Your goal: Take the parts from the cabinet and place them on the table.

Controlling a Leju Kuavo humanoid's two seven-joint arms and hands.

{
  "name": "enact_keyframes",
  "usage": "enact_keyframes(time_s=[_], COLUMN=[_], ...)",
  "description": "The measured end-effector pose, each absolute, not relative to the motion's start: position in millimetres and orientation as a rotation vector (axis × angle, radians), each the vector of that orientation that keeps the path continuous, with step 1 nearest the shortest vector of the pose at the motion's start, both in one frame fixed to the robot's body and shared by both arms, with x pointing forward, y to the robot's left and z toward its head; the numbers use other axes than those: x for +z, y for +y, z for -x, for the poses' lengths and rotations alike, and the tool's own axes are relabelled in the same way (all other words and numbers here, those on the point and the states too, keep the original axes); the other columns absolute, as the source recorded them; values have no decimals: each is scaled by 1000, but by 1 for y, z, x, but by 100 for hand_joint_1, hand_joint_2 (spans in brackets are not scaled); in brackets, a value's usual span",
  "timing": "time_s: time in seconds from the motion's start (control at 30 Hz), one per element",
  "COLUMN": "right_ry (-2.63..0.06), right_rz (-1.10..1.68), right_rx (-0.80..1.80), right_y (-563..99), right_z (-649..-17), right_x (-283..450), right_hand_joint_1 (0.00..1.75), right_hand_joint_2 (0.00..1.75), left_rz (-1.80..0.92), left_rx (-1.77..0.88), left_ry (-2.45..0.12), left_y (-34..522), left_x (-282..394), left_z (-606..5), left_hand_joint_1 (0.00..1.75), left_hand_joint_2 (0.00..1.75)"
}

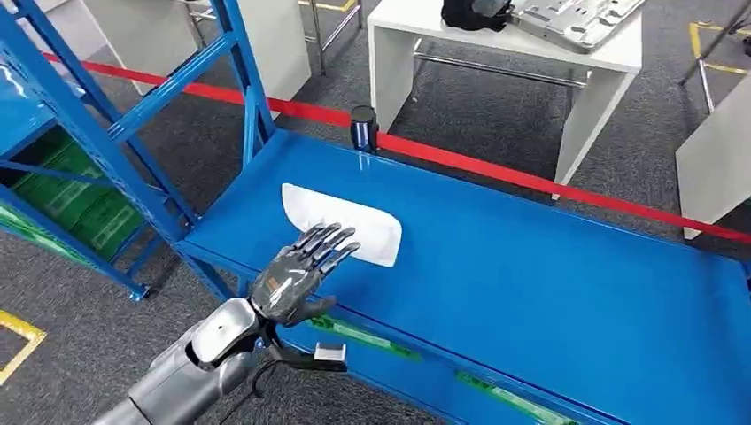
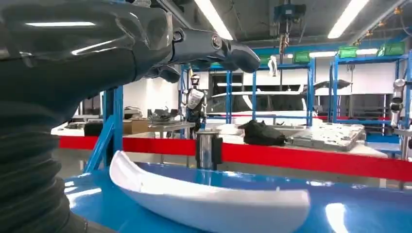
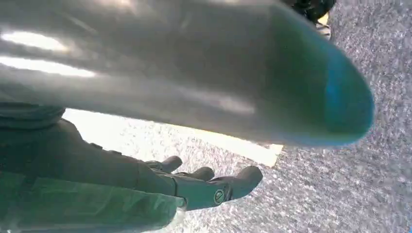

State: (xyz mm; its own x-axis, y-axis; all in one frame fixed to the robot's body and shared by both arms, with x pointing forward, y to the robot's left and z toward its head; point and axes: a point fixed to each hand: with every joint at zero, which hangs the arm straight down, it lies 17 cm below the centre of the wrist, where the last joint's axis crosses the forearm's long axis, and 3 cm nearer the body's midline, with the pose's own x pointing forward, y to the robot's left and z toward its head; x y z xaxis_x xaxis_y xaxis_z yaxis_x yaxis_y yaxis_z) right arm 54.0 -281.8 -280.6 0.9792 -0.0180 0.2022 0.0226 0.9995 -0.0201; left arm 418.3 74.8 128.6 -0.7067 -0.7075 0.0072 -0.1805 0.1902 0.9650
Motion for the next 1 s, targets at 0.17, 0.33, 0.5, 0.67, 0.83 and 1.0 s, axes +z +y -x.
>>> enact_keyframes(time_s=[0.17, 0.33, 0.5, 0.67, 0.83, 1.0], right_ry=[-199, -190, -193, -196, -199, -206], right_rz=[24, 29, 32, 34, 40, 35], right_rx=[-14, -11, -10, -3, 2, 6], right_y=[-283, -286, -288, -288, -289, -285], right_z=[-54, -52, -55, -56, -57, -61], right_x=[-281, -281, -281, -281, -281, -280], right_hand_joint_1=[0, 0, 0, 0, 0, 0], right_hand_joint_2=[0, 0, 0, 0, 0, 0], left_rz=[-835, -819, -813, -793, -763, -774], left_rx=[-1536, -1553, -1556, -1563, -1575, -1571], left_ry=[-1999, -1957, -1931, -1906, -1858, -1864], left_y=[72, 70, 68, 66, 67, 65], left_x=[129, 115, 117, 114, 99, 106], left_z=[-430, -437, -452, -464, -467, -475], left_hand_joint_1=[0, 0, 0, 0, 0, 0], left_hand_joint_2=[175, 175, 175, 175, 175, 175])
